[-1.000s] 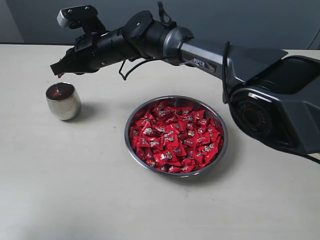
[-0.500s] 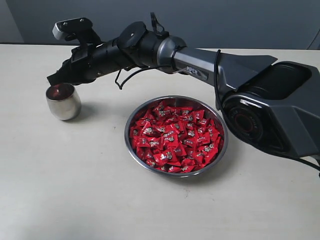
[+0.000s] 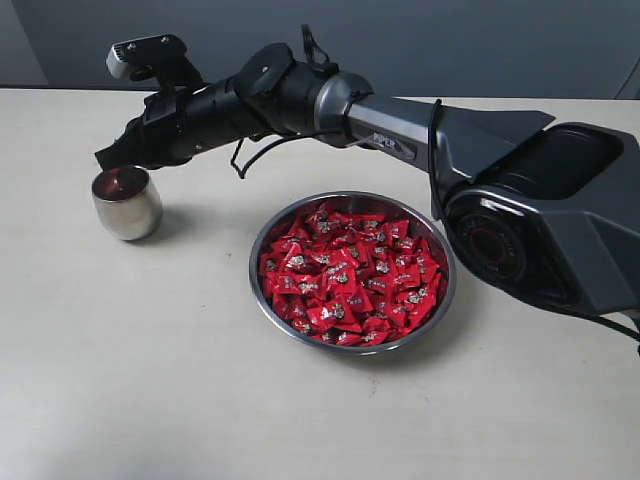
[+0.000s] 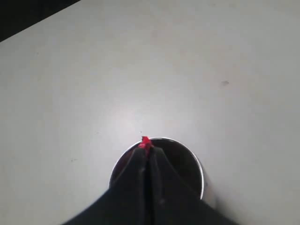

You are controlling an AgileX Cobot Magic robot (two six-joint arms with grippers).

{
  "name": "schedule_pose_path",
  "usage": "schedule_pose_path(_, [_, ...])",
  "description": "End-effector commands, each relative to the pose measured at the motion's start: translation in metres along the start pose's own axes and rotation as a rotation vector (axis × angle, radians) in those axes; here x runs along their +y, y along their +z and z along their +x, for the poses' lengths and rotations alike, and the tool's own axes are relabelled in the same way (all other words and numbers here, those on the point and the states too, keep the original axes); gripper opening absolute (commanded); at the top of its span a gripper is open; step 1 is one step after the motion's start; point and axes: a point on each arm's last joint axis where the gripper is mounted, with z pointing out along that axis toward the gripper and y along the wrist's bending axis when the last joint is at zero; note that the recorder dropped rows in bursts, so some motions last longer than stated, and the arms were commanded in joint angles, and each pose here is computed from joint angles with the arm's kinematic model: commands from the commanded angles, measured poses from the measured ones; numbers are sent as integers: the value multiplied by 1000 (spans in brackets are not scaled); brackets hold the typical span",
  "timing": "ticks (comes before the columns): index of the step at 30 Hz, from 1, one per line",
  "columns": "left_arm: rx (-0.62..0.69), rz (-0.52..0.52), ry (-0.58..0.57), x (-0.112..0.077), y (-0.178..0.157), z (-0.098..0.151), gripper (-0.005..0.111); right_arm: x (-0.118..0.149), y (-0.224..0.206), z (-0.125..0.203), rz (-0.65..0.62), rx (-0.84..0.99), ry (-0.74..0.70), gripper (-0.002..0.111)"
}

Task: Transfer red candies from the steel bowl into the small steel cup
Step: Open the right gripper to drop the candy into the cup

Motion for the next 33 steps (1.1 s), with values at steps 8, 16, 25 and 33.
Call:
schedule_pose_path(8, [-2, 0, -3, 0, 0, 1, 0, 2, -3, -2, -25, 8, -7, -1])
schedule_pose_path(16, [-2, 0, -3, 0, 0, 1, 0, 3, -3, -1, -36, 20, -11, -1])
schedule_pose_path(25, [-2, 0, -3, 0, 0, 1, 0, 1, -3, -3, -8, 1, 12, 43])
schedule_pose_path(33, [-2, 0, -3, 0, 0, 1, 0, 2, -6, -7, -10, -4, 37, 45])
